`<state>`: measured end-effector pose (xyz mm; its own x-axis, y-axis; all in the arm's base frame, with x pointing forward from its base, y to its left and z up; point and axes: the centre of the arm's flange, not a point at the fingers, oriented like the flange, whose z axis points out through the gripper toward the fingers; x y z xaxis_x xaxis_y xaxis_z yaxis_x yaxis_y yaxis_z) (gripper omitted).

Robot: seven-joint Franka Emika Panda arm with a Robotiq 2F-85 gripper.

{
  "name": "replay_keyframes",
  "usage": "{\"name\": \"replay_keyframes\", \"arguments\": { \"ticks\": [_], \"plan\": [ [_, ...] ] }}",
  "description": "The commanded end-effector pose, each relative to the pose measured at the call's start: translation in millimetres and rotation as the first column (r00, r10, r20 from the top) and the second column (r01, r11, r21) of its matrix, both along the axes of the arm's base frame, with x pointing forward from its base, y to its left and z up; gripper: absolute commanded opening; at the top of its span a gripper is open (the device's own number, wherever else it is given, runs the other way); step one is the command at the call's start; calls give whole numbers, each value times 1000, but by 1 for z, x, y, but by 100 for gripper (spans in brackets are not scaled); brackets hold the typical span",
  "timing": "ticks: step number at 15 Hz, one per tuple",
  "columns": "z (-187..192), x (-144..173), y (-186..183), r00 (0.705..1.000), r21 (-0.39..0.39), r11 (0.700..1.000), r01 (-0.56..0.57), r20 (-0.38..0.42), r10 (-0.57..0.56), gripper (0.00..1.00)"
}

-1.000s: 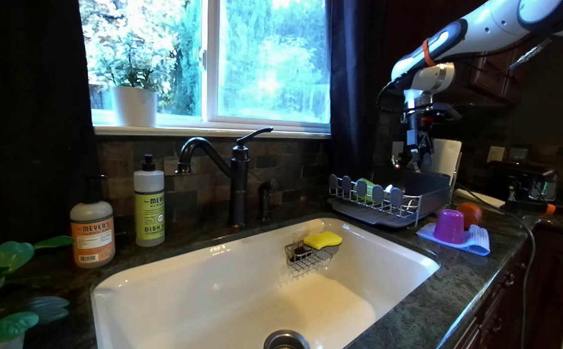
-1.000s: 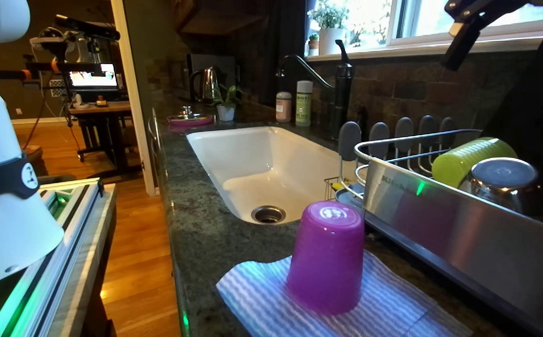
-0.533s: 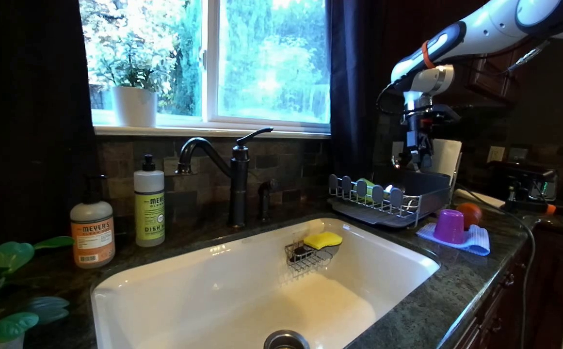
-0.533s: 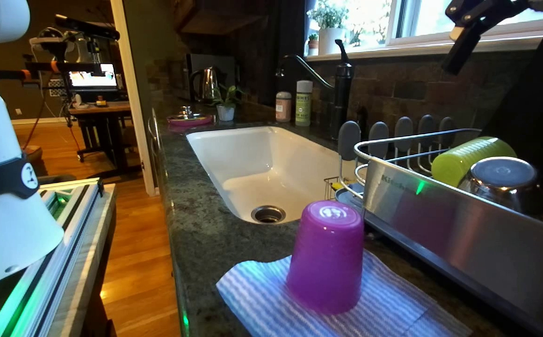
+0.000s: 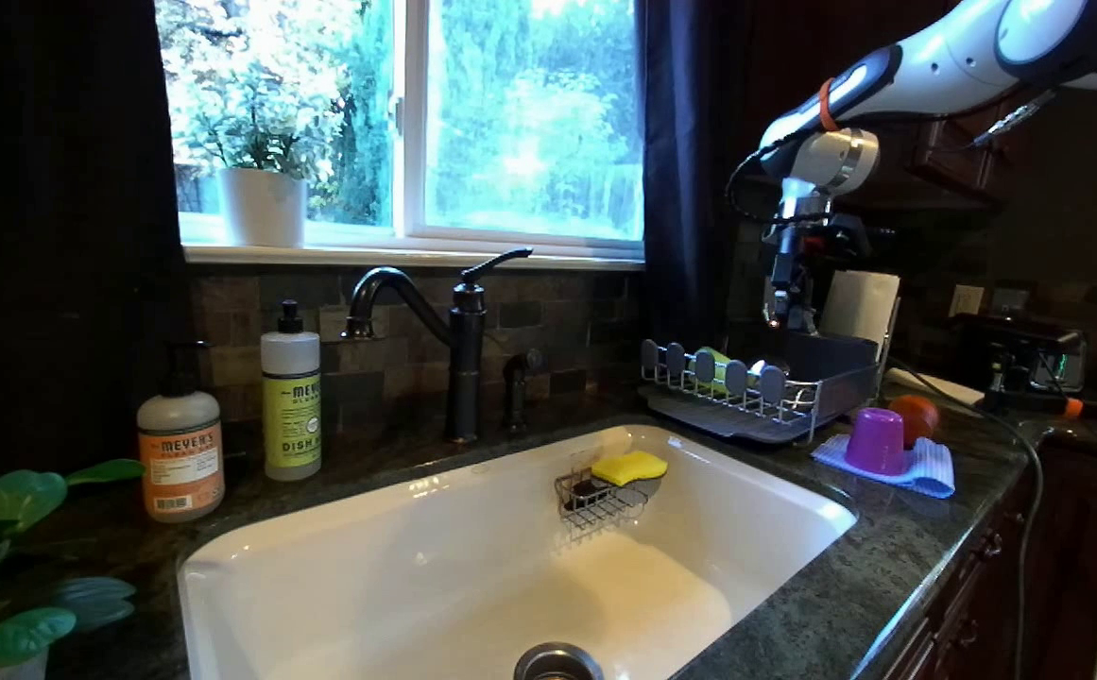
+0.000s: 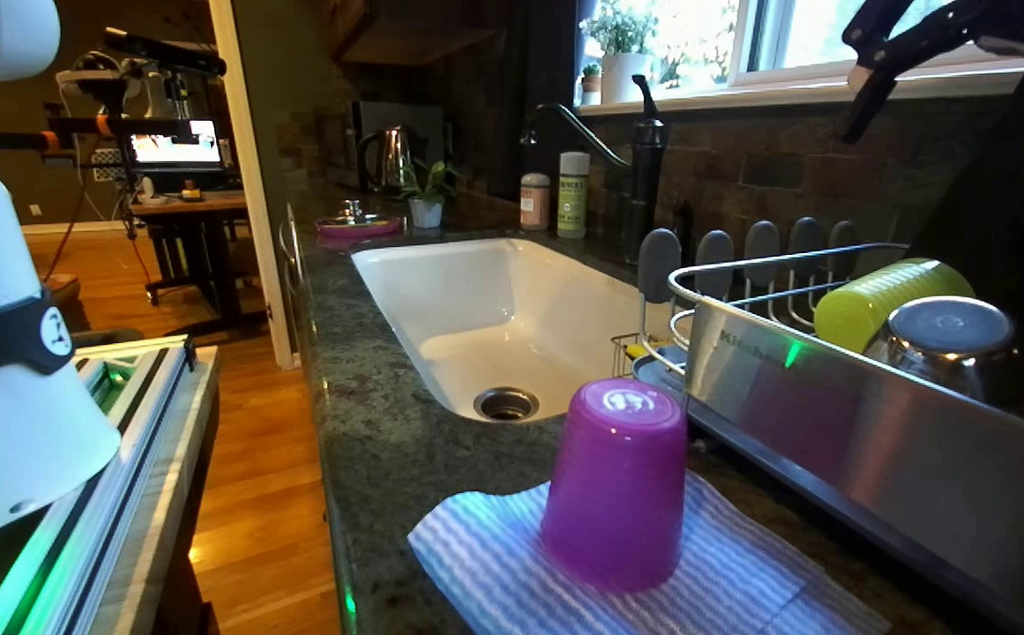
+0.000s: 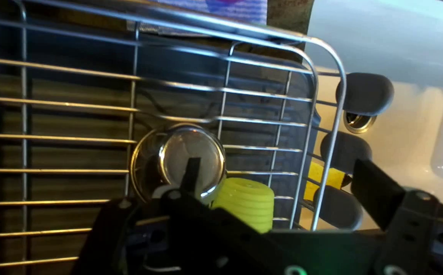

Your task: Move the yellow cup on the drying rack and place it next to the purple cup

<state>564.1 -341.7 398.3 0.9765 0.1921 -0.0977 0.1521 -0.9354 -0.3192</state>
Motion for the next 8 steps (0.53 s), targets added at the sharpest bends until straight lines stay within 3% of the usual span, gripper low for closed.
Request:
{"name": "replay_keyframes", "arguments": {
  "ticks": [1, 5, 8],
  "plan": [
    [-18, 20, -18, 995, 85, 992, -89, 55, 85, 100],
    [-32, 40, -30, 974, 95, 970, -224, 49, 220, 100],
    [-44, 61, -27, 961, 15, 961, -274, 44, 274, 100]
  ]
}}
